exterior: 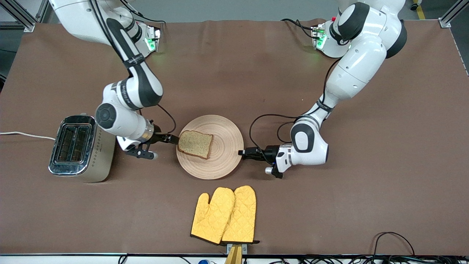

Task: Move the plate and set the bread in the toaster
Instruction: 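Open the left gripper off the plate while the right gripper reaches the bread, then grasp the bread with the right gripper while the left gripper withdraws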

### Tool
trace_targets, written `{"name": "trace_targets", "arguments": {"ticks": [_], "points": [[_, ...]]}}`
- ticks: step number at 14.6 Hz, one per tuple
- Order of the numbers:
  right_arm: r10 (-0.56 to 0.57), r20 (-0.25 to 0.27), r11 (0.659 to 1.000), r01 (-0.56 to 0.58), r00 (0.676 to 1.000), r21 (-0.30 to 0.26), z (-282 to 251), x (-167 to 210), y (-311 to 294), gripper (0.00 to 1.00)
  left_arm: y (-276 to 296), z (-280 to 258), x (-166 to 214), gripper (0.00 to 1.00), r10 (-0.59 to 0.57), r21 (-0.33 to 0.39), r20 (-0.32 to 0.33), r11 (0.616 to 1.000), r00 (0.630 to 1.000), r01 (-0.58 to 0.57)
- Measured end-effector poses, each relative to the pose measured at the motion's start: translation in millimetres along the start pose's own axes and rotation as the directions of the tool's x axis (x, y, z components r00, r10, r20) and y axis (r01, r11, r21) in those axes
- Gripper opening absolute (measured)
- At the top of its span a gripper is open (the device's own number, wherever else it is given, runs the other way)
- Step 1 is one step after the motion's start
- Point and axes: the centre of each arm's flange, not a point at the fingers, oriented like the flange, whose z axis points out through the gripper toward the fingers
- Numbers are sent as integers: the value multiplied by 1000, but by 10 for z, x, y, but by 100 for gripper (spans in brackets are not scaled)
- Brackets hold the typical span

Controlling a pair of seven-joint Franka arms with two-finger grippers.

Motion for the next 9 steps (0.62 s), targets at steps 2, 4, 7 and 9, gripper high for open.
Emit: {"name": "trace_targets", "arguments": {"ticks": [2, 4, 7, 9], "points": [[3, 6, 1000, -3, 1000, -8, 154, -44, -68, 90, 37, -448, 221, 93, -47, -5, -67, 999, 997, 47], [7, 19, 1000, -6, 1000, -20, 305, -43, -50, 85, 133, -976, 433, 100, -65, -6, -137, 998, 988, 65], [0, 36, 999, 1, 999, -32, 457, -82, -77, 70, 189, -1687, 627, 100, -46, 31, -204, 998, 978, 54], [-1, 40, 999, 2, 999, -35, 491, -88, -79, 60, 322, -2095, 687, 100, -33, 58, -194, 997, 980, 45]]}}
